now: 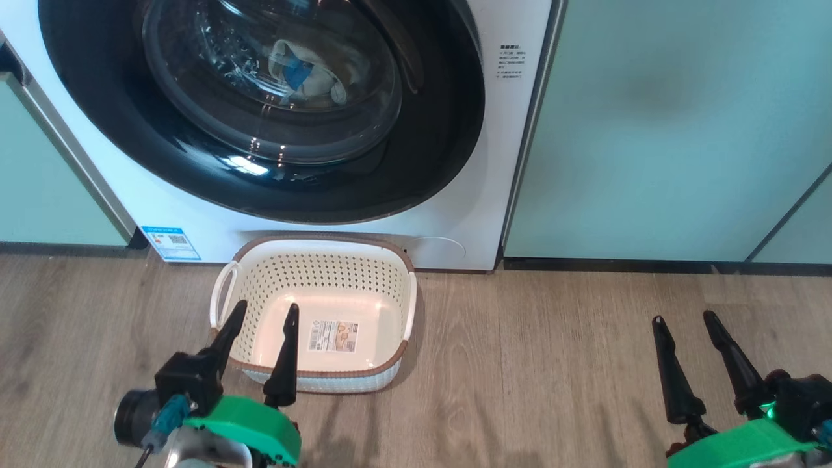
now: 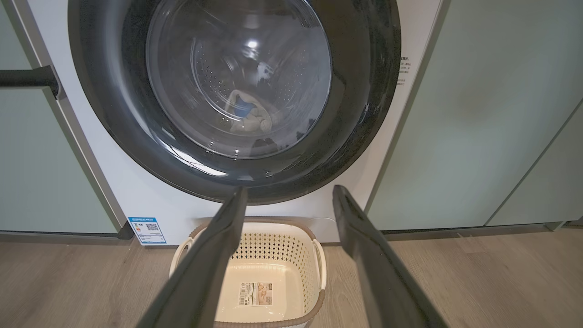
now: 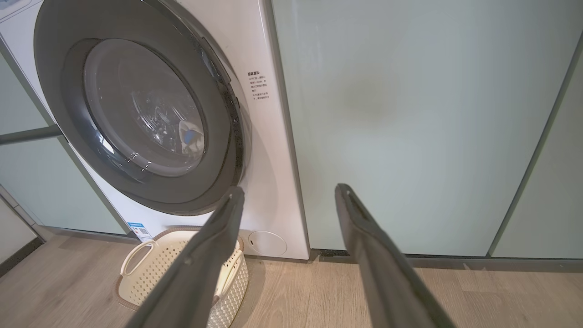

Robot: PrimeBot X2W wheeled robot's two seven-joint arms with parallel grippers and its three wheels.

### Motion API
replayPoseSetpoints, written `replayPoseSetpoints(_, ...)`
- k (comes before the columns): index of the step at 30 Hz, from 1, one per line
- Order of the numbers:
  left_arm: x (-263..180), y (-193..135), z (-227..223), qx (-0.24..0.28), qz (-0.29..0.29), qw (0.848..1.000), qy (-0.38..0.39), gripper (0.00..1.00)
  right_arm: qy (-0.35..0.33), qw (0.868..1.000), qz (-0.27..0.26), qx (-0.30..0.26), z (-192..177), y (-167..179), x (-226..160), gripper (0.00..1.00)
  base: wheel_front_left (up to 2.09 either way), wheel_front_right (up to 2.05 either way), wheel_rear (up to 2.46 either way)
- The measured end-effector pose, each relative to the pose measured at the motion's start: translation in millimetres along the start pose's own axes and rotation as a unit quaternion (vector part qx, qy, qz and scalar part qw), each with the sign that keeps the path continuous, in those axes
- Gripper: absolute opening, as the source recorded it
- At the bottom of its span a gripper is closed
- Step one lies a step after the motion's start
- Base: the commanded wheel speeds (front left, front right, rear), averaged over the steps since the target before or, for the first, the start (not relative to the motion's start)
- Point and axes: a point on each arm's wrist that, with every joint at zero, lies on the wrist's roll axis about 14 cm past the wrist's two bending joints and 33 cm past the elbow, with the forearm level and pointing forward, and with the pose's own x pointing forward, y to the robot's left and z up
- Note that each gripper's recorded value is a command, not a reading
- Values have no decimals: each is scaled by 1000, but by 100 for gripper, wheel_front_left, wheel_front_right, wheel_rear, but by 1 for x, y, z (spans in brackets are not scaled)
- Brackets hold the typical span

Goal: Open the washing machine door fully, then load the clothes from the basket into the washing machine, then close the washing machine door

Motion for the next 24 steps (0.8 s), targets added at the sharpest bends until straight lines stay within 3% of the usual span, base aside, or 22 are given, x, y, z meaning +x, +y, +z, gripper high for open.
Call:
replayPoseSetpoints(16,1,-1,-4,1,-2,1000,6,100,7,1000,-1,1,-3,0,1,100,0,0,0)
replayPoseSetpoints(17,0,-1,-8,0,-1,1000,11,0,12,1000,-1,2,-6,-1,0,0,0,0,0)
replayPoseSetpoints(24,-18,-1,-52,-8,8,997,83,0,81,996,-16,16,-49,-6,-19,0,0,0,0)
